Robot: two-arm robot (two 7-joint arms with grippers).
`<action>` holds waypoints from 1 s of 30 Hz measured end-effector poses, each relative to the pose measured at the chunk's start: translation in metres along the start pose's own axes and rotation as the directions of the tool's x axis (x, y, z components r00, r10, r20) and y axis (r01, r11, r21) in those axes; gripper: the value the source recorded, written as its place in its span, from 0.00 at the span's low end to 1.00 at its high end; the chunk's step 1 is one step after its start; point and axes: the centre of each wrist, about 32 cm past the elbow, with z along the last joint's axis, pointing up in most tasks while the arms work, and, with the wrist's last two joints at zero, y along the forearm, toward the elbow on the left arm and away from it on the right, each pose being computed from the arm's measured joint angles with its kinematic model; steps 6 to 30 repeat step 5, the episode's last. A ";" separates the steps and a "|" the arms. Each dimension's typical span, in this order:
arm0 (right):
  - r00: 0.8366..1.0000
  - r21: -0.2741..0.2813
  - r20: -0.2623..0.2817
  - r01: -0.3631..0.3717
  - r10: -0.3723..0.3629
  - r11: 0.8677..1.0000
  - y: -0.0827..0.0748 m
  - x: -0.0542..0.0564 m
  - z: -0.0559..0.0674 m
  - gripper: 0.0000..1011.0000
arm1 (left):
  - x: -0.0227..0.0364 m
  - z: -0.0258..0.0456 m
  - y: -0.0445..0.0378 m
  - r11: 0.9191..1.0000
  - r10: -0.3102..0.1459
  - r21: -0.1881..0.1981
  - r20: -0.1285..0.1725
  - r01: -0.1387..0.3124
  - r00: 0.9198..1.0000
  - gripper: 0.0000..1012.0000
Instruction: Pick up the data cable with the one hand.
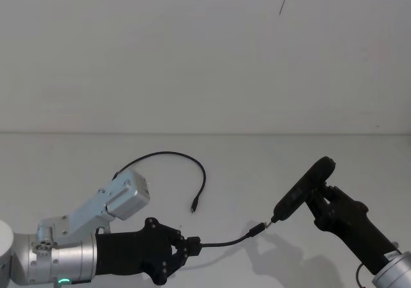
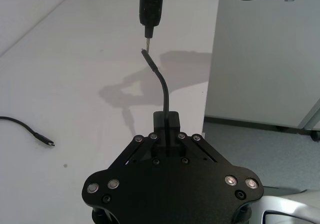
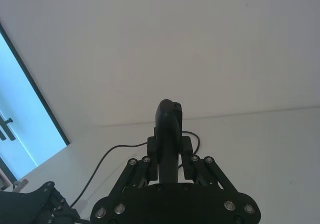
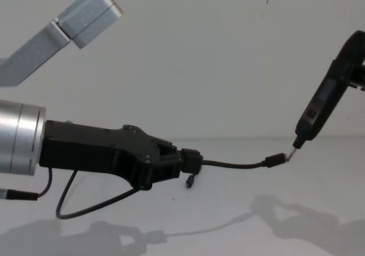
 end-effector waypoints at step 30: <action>1.000 0.000 -0.003 -0.003 0.003 1.000 0.000 0.001 0.000 0.27 | 0.0000 0.0000 0.0000 1.000 0.000 0.000 0.000 0.000 1.000 0.04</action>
